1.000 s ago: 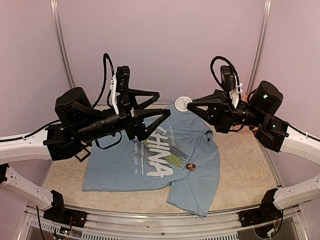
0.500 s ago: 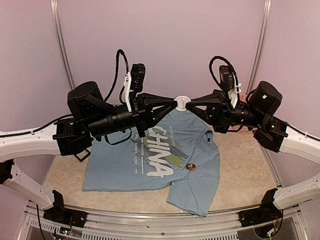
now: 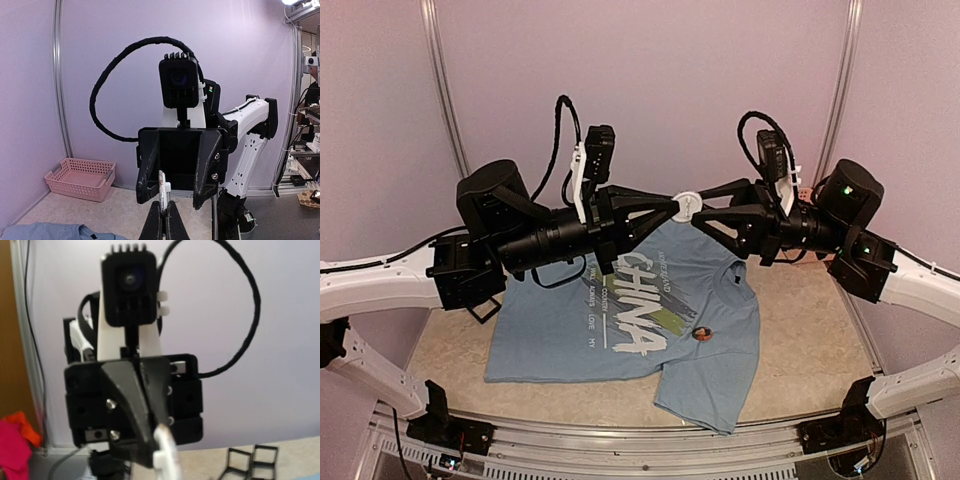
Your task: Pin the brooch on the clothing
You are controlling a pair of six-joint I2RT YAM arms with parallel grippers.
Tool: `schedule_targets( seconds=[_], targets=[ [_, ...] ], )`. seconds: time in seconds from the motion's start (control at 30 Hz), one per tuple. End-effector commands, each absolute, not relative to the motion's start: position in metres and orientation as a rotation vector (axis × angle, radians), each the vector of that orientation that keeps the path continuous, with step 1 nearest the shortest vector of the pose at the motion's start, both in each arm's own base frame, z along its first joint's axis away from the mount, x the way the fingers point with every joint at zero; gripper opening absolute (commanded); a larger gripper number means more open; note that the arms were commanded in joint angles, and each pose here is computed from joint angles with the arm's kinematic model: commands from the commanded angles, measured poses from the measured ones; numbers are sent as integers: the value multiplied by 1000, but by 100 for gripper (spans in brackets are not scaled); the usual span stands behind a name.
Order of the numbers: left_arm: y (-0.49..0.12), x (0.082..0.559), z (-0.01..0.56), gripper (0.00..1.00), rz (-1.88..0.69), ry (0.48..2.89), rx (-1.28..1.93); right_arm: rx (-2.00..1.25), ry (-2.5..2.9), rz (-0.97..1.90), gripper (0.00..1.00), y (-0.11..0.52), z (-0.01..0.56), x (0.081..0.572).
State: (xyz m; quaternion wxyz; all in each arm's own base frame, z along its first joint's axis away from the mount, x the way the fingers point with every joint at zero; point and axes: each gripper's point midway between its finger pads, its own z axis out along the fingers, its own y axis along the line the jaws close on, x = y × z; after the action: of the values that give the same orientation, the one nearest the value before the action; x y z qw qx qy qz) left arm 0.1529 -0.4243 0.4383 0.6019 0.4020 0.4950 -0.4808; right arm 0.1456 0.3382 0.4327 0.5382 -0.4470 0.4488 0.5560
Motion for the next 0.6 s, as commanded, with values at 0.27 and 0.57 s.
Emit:
schedule_targets(
  seconds=[0.27,0.57],
  targets=[
    [-424,129,439,0,-1059,1057,999,-1084,1063,1335,40,345,439,145],
    [-418,128,442,0,-1047,1047,994,-1184,1069,1364,69,348,428,134]
  ],
)
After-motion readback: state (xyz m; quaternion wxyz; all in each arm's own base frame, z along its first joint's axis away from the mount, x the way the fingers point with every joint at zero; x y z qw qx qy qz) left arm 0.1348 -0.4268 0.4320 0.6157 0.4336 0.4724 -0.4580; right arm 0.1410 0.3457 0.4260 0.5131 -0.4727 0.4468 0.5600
